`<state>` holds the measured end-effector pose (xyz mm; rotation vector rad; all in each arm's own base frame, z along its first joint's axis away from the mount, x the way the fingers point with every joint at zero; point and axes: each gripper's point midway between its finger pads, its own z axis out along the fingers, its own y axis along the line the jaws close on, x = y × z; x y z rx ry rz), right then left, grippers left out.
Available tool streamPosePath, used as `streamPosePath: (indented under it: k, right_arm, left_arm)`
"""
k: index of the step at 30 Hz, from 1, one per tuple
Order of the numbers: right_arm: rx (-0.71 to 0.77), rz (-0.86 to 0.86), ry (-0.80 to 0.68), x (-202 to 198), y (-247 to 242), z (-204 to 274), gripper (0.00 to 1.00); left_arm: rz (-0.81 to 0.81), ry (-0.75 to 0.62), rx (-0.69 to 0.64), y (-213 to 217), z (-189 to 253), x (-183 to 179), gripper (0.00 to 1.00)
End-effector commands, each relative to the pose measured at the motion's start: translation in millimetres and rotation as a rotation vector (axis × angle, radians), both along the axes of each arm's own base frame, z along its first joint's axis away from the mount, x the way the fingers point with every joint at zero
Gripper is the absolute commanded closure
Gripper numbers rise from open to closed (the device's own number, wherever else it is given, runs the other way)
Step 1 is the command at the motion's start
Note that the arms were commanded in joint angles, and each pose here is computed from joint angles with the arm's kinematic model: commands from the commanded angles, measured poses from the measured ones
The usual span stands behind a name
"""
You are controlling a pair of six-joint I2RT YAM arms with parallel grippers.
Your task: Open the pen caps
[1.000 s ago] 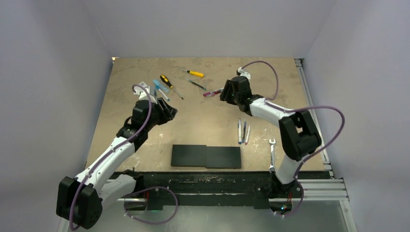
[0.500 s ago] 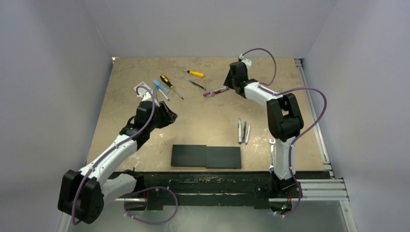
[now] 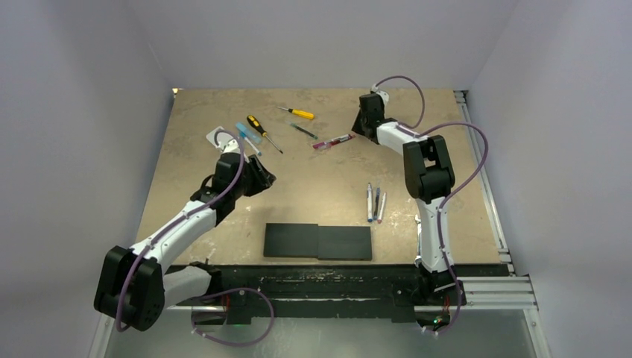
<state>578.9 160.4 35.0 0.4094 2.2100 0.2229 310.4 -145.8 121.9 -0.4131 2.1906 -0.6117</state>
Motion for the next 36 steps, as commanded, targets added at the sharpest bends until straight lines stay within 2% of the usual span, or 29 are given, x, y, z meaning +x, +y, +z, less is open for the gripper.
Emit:
streamPosePath:
  k: [1, 8, 19, 27, 29, 33, 36]
  right_arm:
    - [0.004, 0.048, -0.053, 16.7, 10.6, 20.9, 0.79]
    - [0.013, 0.077, 0.006, -19.4, 21.5, 3.9, 0.86]
    - [-0.027, 0.143, 0.060, -90.7, 43.0, -3.0, 0.89]
    - [-0.046, 0.173, -0.004, -127.8, 54.6, 27.3, 0.88]
    - [-0.056, 0.170, -0.050, -127.0, 51.9, 44.4, 0.84]
    - [-0.083, 0.225, -0.166, -118.1, 57.0, 81.2, 0.53]
    - [-0.075, 0.353, -0.242, -113.4, 78.1, 98.1, 0.40]
  left_arm:
    - [0.002, -0.065, -0.033, -9.3, 20.8, 20.7, 0.58]
    - [-0.036, -0.072, -0.086, -24.2, 20.9, 29.7, 0.58]
    - [-0.075, -0.064, -0.128, -37.8, 16.3, 28.3, 0.59]
    - [-0.088, -0.072, -0.141, -40.3, 19.7, 20.1, 0.59]
    - [-0.089, -0.074, -0.144, -40.5, 21.4, 19.1, 0.59]
    - [-0.093, -0.081, -0.143, -39.9, 26.2, 16.6, 0.59]
    - [-0.089, -0.085, -0.134, -37.2, 28.7, 14.1, 0.59]
